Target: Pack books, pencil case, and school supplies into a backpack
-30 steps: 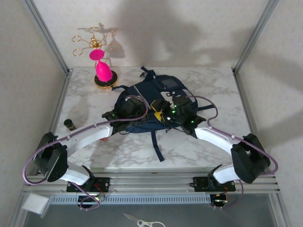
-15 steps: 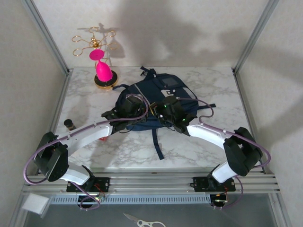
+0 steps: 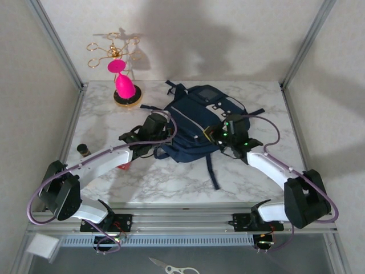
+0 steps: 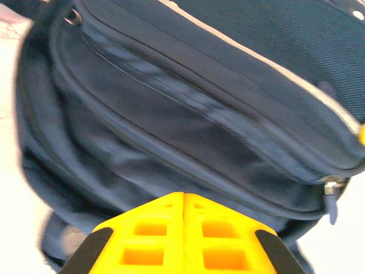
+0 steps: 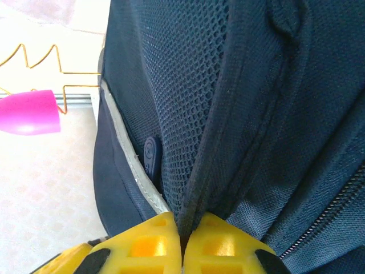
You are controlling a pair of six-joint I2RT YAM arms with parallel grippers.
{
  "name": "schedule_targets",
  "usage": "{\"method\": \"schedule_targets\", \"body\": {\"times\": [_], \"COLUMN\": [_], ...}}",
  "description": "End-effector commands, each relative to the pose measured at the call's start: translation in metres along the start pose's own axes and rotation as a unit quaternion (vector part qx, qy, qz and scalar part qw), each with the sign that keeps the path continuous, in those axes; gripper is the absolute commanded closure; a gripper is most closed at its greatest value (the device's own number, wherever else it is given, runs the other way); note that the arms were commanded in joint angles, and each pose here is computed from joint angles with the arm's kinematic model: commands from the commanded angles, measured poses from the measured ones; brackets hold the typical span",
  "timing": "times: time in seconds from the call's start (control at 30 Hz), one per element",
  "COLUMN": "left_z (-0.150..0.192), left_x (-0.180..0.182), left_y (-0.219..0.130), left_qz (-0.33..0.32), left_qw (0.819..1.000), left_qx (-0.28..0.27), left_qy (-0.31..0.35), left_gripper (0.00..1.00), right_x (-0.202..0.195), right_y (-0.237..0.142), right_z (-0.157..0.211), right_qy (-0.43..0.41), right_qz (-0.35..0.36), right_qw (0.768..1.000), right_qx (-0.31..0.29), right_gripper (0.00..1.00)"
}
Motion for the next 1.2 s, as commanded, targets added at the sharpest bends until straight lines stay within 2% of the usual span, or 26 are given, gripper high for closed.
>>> {"method": "schedule_targets", "body": {"times": [0.0,0.03,0.13,0.2,0.23,0.3,0.4,0.5,0.57,0.63,0.73,0.87,1.0,1.17], "left_z": [-0.008,-0.006,-0.006,-0.006,-0.006,-0.003,0.006,0.015,0.017,0.019,0.017,0.013,0.014,0.011], "left_x": [-0.011,-0.022,-0.047,-0.062,-0.074,-0.094,-0.115,-0.131,-0.146,-0.15,-0.143,-0.142,-0.132,-0.146], "left_y": [-0.002,-0.002,-0.008,-0.009,-0.011,-0.015,-0.011,-0.005,-0.001,0.009,0.02,0.025,0.035,0.044], "left_qz": [0.037,0.071,0.109,0.121,0.126,0.127,0.133,0.135,0.152,0.132,0.084,0.076,0.049,0.088], "left_qw": [0.999,0.997,0.993,0.992,0.991,0.991,0.991,0.991,0.988,0.991,0.996,0.997,0.998,0.995], "left_qx": [-0.01,-0.01,-0.034,-0.037,-0.038,-0.047,-0.034,-0.015,-0.008,0.007,0.012,0.003,0.017,0.014], "left_qy": [0.031,0.038,0.034,0.01,0.012,0.009,0.001,0.0,0.006,0.007,-0.004,-0.024,-0.042,-0.049], "left_gripper": [1.0,1.0,1.0,0.87,0.86,0.73,0.62,0.57,0.55,0.55,0.54,0.52,0.52,0.52], "right_x": [-0.007,-0.005,0.0,0.001,0.003,0.006,0.01,0.018,0.019,0.019,0.021,0.018,0.02,0.019], "right_y": [-0.021,-0.025,-0.029,-0.03,-0.03,-0.031,-0.033,-0.036,-0.035,-0.034,-0.033,-0.031,-0.032,-0.032], "right_z": [-0.013,-0.016,-0.009,-0.007,-0.007,-0.006,-0.006,-0.005,-0.005,-0.004,-0.003,-0.003,-0.003,-0.002], "right_qy": [-0.047,-0.048,-0.033,-0.01,-0.002,0.013,0.022,0.019,0.018,0.021,0.022,0.025,0.026,0.032], "right_qz": [0.006,0.002,-0.02,-0.03,-0.037,-0.05,-0.06,-0.068,-0.067,-0.071,-0.076,-0.075,-0.081,-0.084], "right_qw": [0.998,0.998,0.998,0.998,0.998,0.998,0.997,0.997,0.997,0.997,0.996,0.996,0.996,0.995], "right_qx": [0.03,0.033,0.04,0.045,0.044,0.042,0.037,0.033,0.033,0.035,0.035,0.036,0.036,0.036], "right_gripper": [1.0,1.0,1.0,1.0,1.0,1.0,1.0,1.0,1.0,1.0,1.0,1.0,1.0,1.0]}}
Point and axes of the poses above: each hand's point on the last joint's axis, 136 mm out from that joint toward the fingers, its own y axis out along the fingers, its own x axis along the line the jaws close on, z = x × y, the point moved 4 cm from there along -y, back along the fingers, and after that the axes turned 11 degrees about y, right-handed, at the moved point
